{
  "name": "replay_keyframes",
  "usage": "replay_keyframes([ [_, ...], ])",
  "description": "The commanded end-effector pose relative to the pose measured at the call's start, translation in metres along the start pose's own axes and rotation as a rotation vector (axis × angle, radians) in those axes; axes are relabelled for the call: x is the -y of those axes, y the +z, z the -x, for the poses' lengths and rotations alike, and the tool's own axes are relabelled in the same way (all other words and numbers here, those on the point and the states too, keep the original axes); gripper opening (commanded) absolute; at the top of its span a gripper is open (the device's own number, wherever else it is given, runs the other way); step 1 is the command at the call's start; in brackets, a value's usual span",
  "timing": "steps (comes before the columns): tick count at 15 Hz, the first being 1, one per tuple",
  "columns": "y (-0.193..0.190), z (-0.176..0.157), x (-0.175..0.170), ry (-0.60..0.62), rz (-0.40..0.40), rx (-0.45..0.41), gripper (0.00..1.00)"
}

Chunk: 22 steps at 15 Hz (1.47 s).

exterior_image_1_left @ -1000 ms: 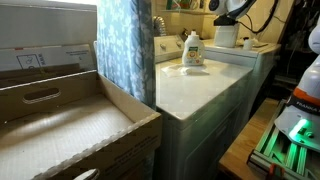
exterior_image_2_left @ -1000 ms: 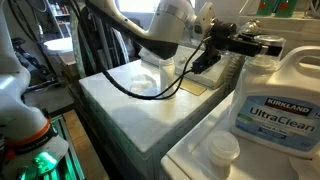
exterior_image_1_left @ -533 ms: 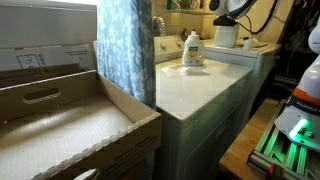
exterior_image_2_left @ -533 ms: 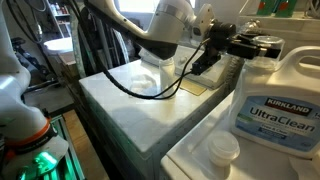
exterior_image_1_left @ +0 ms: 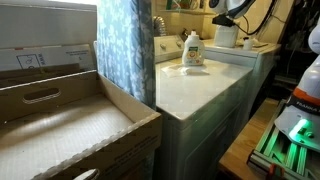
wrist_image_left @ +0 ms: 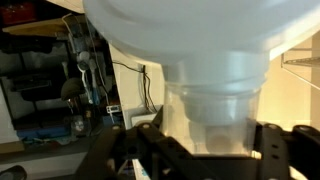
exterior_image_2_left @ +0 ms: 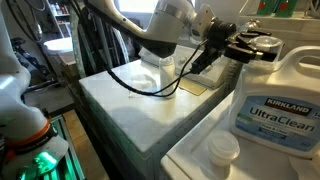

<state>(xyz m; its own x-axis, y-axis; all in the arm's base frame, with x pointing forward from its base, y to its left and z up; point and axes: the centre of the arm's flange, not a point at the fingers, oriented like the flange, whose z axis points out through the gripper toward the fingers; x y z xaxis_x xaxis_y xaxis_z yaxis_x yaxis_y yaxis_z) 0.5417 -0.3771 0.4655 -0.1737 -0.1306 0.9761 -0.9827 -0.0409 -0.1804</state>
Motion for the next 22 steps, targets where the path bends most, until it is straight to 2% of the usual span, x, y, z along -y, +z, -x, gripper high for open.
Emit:
replay_keyframes([
  [1,-0.003,0.023,-0.012,0.051,0.011,0.07,0.34],
  [8,-0.006,0.004,-0.009,0.053,0.027,0.07,0.34],
  [11,-0.005,0.0,-0.008,0.009,0.062,0.064,0.34],
  [17,-0.003,0.003,-0.002,-0.06,0.068,0.055,0.34],
  [18,-0.003,0.005,-0.001,-0.073,0.075,0.05,0.7],
  [19,-0.003,0.005,-0.002,-0.087,0.07,0.051,0.84],
  [21,-0.005,0.004,-0.002,-0.115,0.079,0.048,0.98],
  [22,-0.006,0.003,-0.004,-0.13,0.087,0.049,1.0],
])
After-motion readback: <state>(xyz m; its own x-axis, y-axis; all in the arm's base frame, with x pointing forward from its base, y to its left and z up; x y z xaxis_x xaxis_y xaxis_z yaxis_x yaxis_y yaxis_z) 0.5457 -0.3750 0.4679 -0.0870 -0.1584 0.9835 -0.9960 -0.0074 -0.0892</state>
